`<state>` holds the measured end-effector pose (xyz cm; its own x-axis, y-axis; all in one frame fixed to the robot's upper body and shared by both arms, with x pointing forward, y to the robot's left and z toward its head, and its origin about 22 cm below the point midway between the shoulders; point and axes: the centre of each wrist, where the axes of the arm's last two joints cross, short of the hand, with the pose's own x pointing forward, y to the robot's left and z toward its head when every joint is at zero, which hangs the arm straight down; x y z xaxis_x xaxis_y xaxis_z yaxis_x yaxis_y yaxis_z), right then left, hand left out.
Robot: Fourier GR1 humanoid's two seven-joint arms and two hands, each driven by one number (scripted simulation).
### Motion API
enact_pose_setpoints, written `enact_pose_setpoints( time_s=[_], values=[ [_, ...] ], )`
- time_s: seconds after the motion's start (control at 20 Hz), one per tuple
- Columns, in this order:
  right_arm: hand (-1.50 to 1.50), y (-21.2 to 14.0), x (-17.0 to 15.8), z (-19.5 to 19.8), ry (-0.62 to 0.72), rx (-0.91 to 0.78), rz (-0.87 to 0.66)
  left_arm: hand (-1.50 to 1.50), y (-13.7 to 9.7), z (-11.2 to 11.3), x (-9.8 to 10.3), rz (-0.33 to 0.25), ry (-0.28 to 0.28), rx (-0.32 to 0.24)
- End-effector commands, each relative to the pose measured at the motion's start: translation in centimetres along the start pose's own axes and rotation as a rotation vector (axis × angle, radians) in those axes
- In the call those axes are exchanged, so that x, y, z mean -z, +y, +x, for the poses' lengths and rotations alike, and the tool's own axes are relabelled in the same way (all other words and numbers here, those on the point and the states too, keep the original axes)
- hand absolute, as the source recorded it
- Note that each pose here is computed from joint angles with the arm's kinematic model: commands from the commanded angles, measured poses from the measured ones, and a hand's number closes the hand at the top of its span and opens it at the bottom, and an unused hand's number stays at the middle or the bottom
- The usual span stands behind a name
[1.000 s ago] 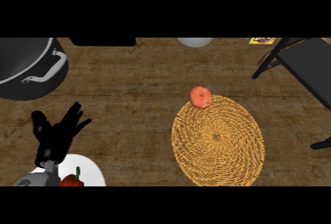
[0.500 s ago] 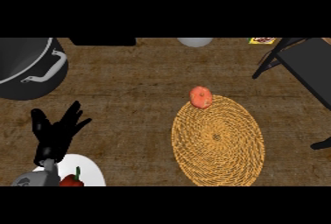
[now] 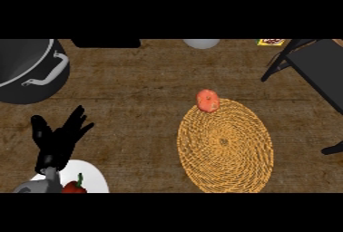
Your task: Pick the lemon from the placemat and place it in the tiered shelf
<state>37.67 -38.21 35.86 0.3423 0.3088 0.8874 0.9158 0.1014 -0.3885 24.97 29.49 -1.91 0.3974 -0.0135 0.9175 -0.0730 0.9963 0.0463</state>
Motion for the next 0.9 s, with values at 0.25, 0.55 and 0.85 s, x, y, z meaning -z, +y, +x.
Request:
enact_pose_setpoints(
  time_s=[0.25, 0.55, 0.85],
  values=[
    [-1.5, -4.1, 1.3, -0.6, 0.011, 0.17, -0.258, 0.0, -0.6, -0.2, 0.2, 0.021, 0.037, 0.014],
    [-1.5, -9.9, 1.8, -1.0, 0.094, 0.227, -0.435, 0.0, -0.5, -1.2, 0.0, 0.027, 0.067, 0.0],
    [-1.5, -16.6, -0.9, -2.7, 0.106, 0.298, -0.453, 0.0, 0.4, -2.1, -0.4, 0.048, 0.065, -0.009]
  ],
)
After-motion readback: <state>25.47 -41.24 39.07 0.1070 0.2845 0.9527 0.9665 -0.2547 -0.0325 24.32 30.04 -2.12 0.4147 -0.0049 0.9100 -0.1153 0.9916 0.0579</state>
